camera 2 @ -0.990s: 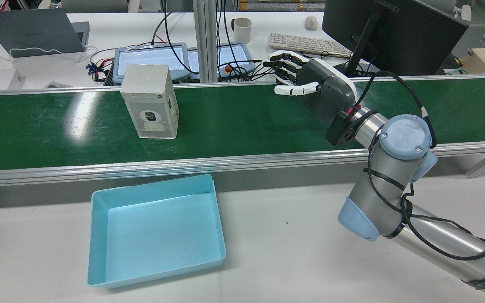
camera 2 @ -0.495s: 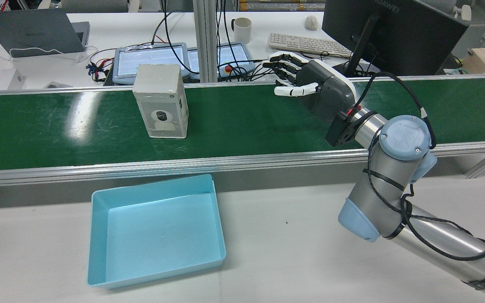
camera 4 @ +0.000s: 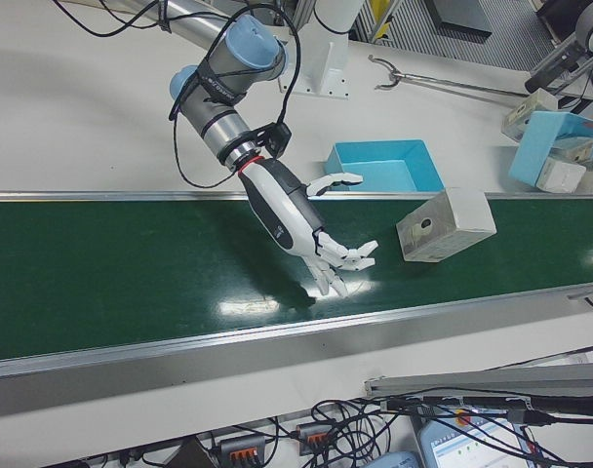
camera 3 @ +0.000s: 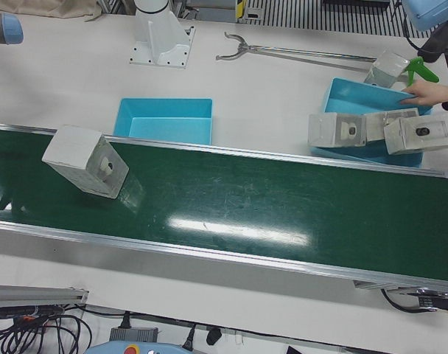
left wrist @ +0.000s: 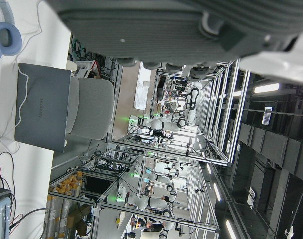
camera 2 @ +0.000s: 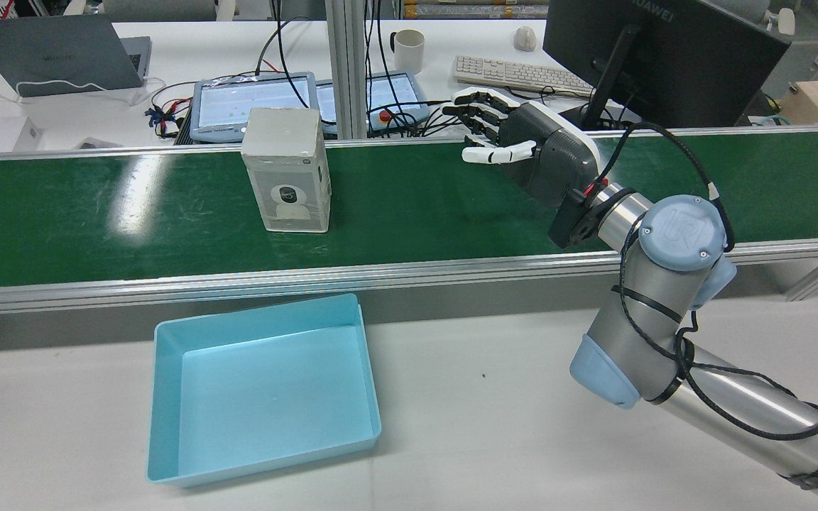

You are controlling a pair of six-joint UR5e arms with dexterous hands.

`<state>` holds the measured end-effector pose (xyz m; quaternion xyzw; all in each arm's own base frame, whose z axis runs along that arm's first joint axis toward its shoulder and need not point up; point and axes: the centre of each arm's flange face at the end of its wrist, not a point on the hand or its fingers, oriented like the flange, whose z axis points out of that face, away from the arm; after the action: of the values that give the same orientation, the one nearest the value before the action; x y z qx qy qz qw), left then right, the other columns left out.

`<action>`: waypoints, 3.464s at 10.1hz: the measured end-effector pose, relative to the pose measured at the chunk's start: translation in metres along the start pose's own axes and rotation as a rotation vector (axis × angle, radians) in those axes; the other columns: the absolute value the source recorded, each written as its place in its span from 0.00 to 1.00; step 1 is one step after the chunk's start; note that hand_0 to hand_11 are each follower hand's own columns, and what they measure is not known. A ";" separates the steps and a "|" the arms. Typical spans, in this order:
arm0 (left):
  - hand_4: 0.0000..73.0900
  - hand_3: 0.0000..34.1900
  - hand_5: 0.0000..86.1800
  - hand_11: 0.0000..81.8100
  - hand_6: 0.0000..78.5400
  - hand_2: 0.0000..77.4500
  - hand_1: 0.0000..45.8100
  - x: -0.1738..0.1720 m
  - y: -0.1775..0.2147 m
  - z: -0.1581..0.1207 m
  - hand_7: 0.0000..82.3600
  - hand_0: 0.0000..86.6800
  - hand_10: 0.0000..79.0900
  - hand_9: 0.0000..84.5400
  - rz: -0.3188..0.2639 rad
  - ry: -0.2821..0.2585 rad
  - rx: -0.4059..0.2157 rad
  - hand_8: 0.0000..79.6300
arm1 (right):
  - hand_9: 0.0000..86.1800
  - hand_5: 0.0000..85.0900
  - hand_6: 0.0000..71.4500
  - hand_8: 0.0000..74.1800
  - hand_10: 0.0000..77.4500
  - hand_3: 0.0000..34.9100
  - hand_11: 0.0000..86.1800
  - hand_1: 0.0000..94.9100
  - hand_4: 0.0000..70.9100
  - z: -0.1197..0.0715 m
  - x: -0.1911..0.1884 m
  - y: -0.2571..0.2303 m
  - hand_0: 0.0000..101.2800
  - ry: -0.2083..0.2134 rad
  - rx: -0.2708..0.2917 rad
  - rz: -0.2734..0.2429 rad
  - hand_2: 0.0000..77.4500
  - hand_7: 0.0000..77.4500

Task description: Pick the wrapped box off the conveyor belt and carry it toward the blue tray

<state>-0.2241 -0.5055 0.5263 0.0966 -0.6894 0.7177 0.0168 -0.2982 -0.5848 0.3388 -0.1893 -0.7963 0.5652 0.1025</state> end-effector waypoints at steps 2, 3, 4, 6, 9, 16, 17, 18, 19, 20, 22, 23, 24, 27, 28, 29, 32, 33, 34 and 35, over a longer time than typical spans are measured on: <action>0.00 0.00 0.01 0.00 0.00 0.01 0.00 0.000 0.000 0.000 0.00 0.00 0.00 0.00 0.000 0.000 0.000 0.00 | 0.07 0.40 0.08 0.00 0.00 0.52 0.02 0.16 0.18 0.000 0.000 -0.001 0.47 0.000 0.003 -0.002 0.27 0.32; 0.00 0.00 0.01 0.00 0.00 0.01 0.00 0.000 0.000 0.000 0.00 0.00 0.00 0.00 0.000 0.000 0.000 0.00 | 0.07 0.41 0.08 0.00 0.00 0.52 0.02 0.16 0.18 0.000 0.001 -0.002 0.47 0.002 0.004 -0.005 0.27 0.32; 0.00 0.00 0.01 0.00 0.00 0.01 0.00 0.000 0.000 0.000 0.01 0.00 0.00 0.00 0.000 0.000 0.000 0.00 | 0.07 0.41 0.08 0.00 0.00 0.52 0.02 0.16 0.18 0.000 0.003 -0.004 0.47 0.004 0.008 -0.008 0.27 0.32; 0.00 0.00 0.01 0.00 0.00 0.01 0.00 0.000 0.000 0.000 0.00 0.00 0.00 0.00 0.000 0.000 0.000 0.00 | 0.07 0.41 0.08 0.00 0.00 0.52 0.02 0.16 0.18 0.000 0.007 -0.009 0.47 0.010 0.018 -0.013 0.27 0.32; 0.00 0.00 0.01 0.00 0.00 0.01 0.00 0.000 0.000 0.000 0.00 0.00 0.01 0.00 0.000 0.000 0.000 0.00 | 0.07 0.41 0.08 0.00 0.00 0.52 0.02 0.16 0.16 0.000 0.011 -0.014 0.47 0.015 0.027 -0.017 0.25 0.32; 0.00 0.00 0.01 0.00 0.00 0.01 0.00 0.000 0.000 0.000 0.00 0.00 0.00 0.00 0.000 0.000 0.000 0.00 | 0.07 0.41 0.08 0.00 0.00 0.52 0.02 0.16 0.18 -0.001 0.019 -0.016 0.47 0.026 0.030 -0.016 0.25 0.32; 0.00 0.00 0.01 0.00 0.00 0.01 0.00 0.000 0.000 0.000 0.00 0.00 0.01 0.00 0.000 0.000 0.000 0.00 | 0.07 0.41 0.08 0.00 0.00 0.52 0.02 0.16 0.18 -0.001 0.019 -0.016 0.47 0.027 0.030 -0.017 0.25 0.32; 0.00 0.00 0.01 0.00 0.00 0.01 0.00 0.000 0.000 0.000 0.00 0.00 0.00 0.00 0.000 0.000 0.000 0.00 | 0.07 0.41 0.08 0.00 0.00 0.52 0.01 0.16 0.18 -0.001 0.020 -0.016 0.47 0.027 0.031 -0.018 0.26 0.32; 0.00 0.00 0.01 0.00 0.00 0.01 0.00 0.000 0.000 0.000 0.00 0.00 0.00 0.00 0.000 0.000 0.000 0.00 | 0.07 0.41 0.08 0.00 0.00 0.51 0.01 0.16 0.18 -0.001 0.020 -0.016 0.47 0.028 0.031 -0.018 0.26 0.32; 0.00 0.00 0.01 0.00 0.00 0.01 0.00 0.000 0.000 0.000 0.00 0.00 0.00 0.00 0.000 0.000 0.000 0.00 | 0.07 0.41 0.08 0.00 0.00 0.51 0.00 0.16 0.18 -0.001 0.020 -0.016 0.47 0.028 0.031 -0.018 0.26 0.32; 0.00 0.00 0.01 0.00 0.00 0.01 0.00 0.000 0.000 0.000 0.00 0.00 0.00 0.00 0.000 0.000 0.000 0.00 | 0.07 0.41 0.08 0.00 0.00 0.51 0.00 0.16 0.18 0.000 0.020 -0.015 0.47 0.028 0.029 -0.017 0.24 0.32; 0.00 0.00 0.01 0.00 0.00 0.01 0.00 0.000 0.000 0.000 0.00 0.00 0.01 0.00 0.000 0.000 0.000 0.00 | 0.07 0.41 0.08 0.00 0.00 0.52 0.01 0.16 0.18 0.000 0.021 -0.014 0.47 0.028 0.028 -0.016 0.27 0.32; 0.00 0.00 0.01 0.00 0.00 0.01 0.00 0.000 0.000 0.000 0.00 0.00 0.00 0.00 0.000 0.000 0.000 0.00 | 0.07 0.41 0.08 0.00 0.00 0.52 0.01 0.16 0.18 0.001 0.021 -0.014 0.47 0.028 0.026 -0.016 0.27 0.32; 0.00 0.00 0.01 0.00 0.00 0.01 0.00 0.000 0.000 0.000 0.00 0.00 0.00 0.00 0.000 0.000 0.000 0.00 | 0.07 0.41 0.08 0.00 0.00 0.52 0.01 0.16 0.18 0.002 0.021 -0.012 0.47 0.027 0.023 -0.015 0.26 0.32; 0.00 0.00 0.01 0.00 0.00 0.01 0.00 0.000 0.000 0.000 0.00 0.00 0.00 0.00 0.000 0.000 0.000 0.00 | 0.07 0.41 0.08 0.00 0.00 0.52 0.01 0.16 0.18 0.003 0.021 -0.011 0.47 0.027 0.021 -0.014 0.26 0.32; 0.00 0.00 0.01 0.00 0.00 0.01 0.00 0.000 0.000 0.000 0.00 0.00 0.00 0.00 0.000 0.000 0.000 0.00 | 0.07 0.41 0.08 0.00 0.00 0.52 0.01 0.16 0.18 0.003 0.022 -0.010 0.47 0.027 0.020 -0.014 0.26 0.32; 0.00 0.00 0.01 0.00 0.00 0.01 0.00 0.000 0.000 0.000 0.01 0.00 0.01 0.00 0.000 0.000 0.000 0.00 | 0.07 0.42 0.07 0.01 0.00 0.52 0.01 0.17 0.18 0.003 0.022 -0.010 0.47 0.027 0.019 -0.013 0.29 0.33; 0.00 0.00 0.01 0.00 0.00 0.01 0.00 0.000 0.000 0.000 0.01 0.00 0.01 0.00 0.000 0.000 0.000 0.00 | 0.07 0.42 0.07 0.01 0.00 0.49 0.01 0.17 0.18 0.003 0.022 -0.010 0.47 0.027 0.019 -0.013 0.29 0.33; 0.00 0.00 0.01 0.00 0.00 0.01 0.00 0.000 0.000 0.000 0.01 0.00 0.00 0.00 0.000 0.000 0.000 0.00 | 0.07 0.42 0.07 0.01 0.00 0.52 0.01 0.17 0.18 0.003 0.022 -0.009 0.47 0.027 0.018 -0.013 0.29 0.33; 0.00 0.00 0.01 0.00 0.00 0.01 0.00 0.000 0.000 0.000 0.00 0.00 0.00 0.00 0.000 0.000 0.000 0.00 | 0.07 0.40 0.07 0.01 0.00 0.58 0.01 0.17 0.18 0.003 0.022 -0.008 0.47 0.026 0.016 -0.012 0.29 0.33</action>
<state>-0.2241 -0.5054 0.5263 0.0966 -0.6894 0.7177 0.0168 -0.3204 -0.5809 0.3441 -0.1910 -0.7916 0.5683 0.1180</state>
